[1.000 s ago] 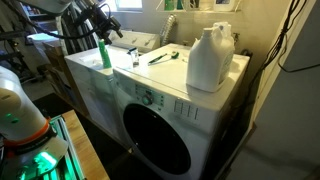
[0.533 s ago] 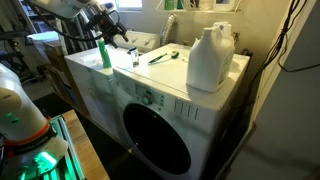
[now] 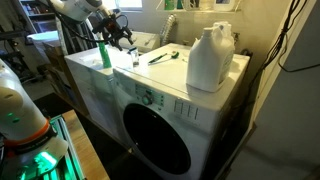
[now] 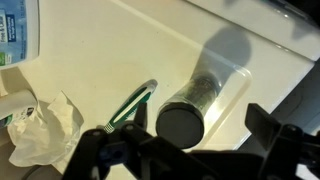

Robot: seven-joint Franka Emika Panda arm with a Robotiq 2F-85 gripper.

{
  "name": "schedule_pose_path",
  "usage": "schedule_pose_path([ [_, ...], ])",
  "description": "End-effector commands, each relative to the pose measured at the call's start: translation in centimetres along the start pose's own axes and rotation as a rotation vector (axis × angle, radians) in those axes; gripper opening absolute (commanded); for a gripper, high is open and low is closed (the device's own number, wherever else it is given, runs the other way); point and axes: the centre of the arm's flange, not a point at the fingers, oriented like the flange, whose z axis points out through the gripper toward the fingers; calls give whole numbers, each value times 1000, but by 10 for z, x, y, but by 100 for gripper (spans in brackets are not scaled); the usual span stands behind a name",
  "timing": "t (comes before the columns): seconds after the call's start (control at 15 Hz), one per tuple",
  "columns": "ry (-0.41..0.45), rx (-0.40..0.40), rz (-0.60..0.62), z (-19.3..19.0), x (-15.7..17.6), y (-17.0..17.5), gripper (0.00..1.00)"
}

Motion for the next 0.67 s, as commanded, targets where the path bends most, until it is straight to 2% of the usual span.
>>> schedule_pose_path([
  [0.0, -46, 1, 2, 7, 21, 0, 100],
  [0.6, -98, 17, 19, 17, 39, 12, 100],
])
